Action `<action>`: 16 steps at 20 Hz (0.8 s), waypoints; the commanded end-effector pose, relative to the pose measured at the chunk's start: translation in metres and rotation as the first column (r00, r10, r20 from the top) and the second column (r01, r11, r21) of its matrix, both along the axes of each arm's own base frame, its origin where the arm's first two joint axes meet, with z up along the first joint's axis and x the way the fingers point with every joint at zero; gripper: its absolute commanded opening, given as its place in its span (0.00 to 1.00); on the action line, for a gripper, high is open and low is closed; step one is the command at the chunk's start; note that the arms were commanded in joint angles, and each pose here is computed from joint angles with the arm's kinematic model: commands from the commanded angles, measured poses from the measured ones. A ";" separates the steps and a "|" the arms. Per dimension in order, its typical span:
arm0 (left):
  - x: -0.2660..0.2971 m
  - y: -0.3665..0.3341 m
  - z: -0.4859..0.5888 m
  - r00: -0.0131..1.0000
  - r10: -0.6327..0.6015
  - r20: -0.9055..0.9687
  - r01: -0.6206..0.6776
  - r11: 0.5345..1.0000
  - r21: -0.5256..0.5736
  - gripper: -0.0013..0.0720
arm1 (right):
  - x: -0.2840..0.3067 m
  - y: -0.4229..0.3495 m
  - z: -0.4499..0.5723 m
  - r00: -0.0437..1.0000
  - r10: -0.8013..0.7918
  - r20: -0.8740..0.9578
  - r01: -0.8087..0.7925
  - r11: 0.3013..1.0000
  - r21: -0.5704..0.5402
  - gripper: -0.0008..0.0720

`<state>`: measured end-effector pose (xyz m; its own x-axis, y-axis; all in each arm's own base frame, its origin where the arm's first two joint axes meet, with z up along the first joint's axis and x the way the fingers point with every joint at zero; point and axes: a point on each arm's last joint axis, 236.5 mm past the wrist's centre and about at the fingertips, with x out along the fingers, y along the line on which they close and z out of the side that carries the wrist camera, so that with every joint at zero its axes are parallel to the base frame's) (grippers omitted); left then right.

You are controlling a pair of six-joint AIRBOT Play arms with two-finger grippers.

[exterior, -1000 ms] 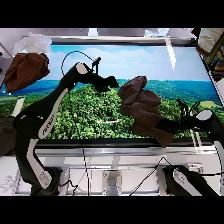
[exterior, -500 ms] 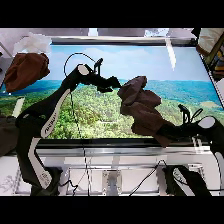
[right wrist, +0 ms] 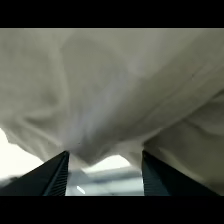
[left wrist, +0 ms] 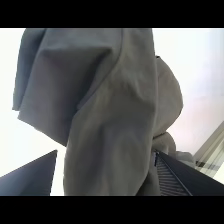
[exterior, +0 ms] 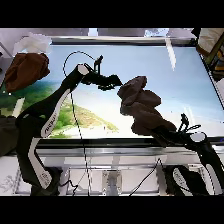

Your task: Fold the shirts.

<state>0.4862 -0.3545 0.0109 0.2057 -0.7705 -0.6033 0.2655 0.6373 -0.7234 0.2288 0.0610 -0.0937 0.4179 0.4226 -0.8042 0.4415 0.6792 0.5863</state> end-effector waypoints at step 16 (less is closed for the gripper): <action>0.011 0.003 -0.014 0.999 0.026 0.018 -0.027 1.000 0.015 0.96 | 0.077 0.012 0.079 0.900 -0.161 0.404 0.080 0.974 0.211 0.05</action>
<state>0.4941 -0.3536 0.0066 0.2328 -0.7647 -0.6009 0.2706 0.6444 -0.7152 0.2929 0.0660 -0.0431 0.7262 0.4325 -0.5343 0.2952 0.5057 0.8106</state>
